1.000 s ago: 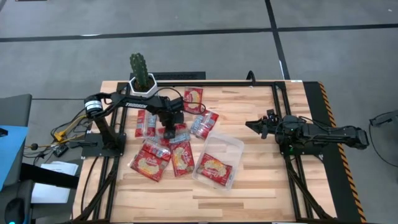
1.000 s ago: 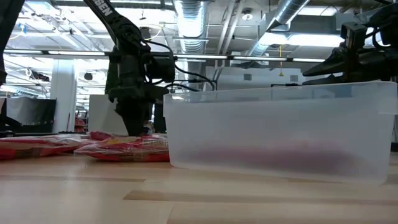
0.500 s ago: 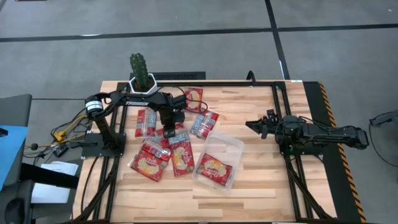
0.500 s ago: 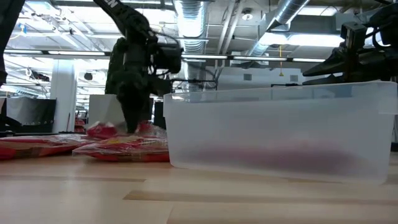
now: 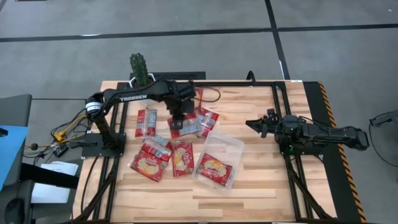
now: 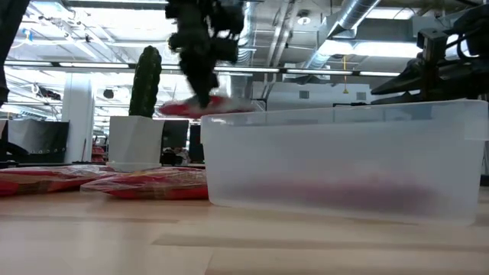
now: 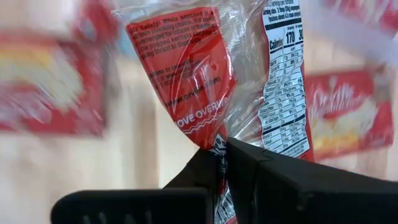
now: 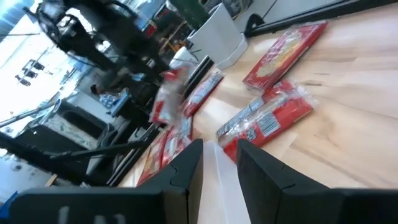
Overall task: Sort popcorn bags into baskets
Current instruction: Put the red popcorn bag into the transparent bin
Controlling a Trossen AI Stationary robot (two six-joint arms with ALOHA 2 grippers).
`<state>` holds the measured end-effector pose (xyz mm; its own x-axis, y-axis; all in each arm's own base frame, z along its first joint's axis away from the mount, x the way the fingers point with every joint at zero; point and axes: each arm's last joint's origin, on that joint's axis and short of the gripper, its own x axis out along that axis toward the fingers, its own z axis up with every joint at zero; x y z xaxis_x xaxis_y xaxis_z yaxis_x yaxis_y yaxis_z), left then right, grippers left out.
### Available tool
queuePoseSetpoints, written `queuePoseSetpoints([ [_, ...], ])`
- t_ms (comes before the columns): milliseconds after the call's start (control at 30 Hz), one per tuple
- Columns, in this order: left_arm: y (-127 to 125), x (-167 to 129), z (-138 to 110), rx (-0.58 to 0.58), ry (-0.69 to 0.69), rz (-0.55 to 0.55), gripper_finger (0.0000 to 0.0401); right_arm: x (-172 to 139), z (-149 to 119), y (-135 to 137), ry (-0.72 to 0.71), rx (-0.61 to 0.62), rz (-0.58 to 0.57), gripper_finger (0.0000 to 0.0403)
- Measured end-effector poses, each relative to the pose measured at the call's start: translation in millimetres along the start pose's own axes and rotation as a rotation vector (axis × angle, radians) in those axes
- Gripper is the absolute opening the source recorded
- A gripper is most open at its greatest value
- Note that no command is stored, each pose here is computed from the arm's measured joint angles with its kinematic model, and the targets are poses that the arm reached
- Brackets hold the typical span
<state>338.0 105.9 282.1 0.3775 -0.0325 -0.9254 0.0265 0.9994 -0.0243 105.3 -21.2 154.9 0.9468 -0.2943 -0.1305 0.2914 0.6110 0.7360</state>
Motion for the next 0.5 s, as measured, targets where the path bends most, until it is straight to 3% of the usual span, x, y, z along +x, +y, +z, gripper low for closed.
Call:
queuePoseSetpoints([
  [267,-27.2,-41.0,46.4,0.207,-0.278,0.053,0.0,-1.7,23.0,-0.8,-0.236,-0.032,-0.1,0.0118],
  [500,-51.7,-44.3,63.4,0.382,-0.387,0.125,0.0,-4.5,36.1,-1.4,-0.316,-0.039,-0.142,0.0118],
])
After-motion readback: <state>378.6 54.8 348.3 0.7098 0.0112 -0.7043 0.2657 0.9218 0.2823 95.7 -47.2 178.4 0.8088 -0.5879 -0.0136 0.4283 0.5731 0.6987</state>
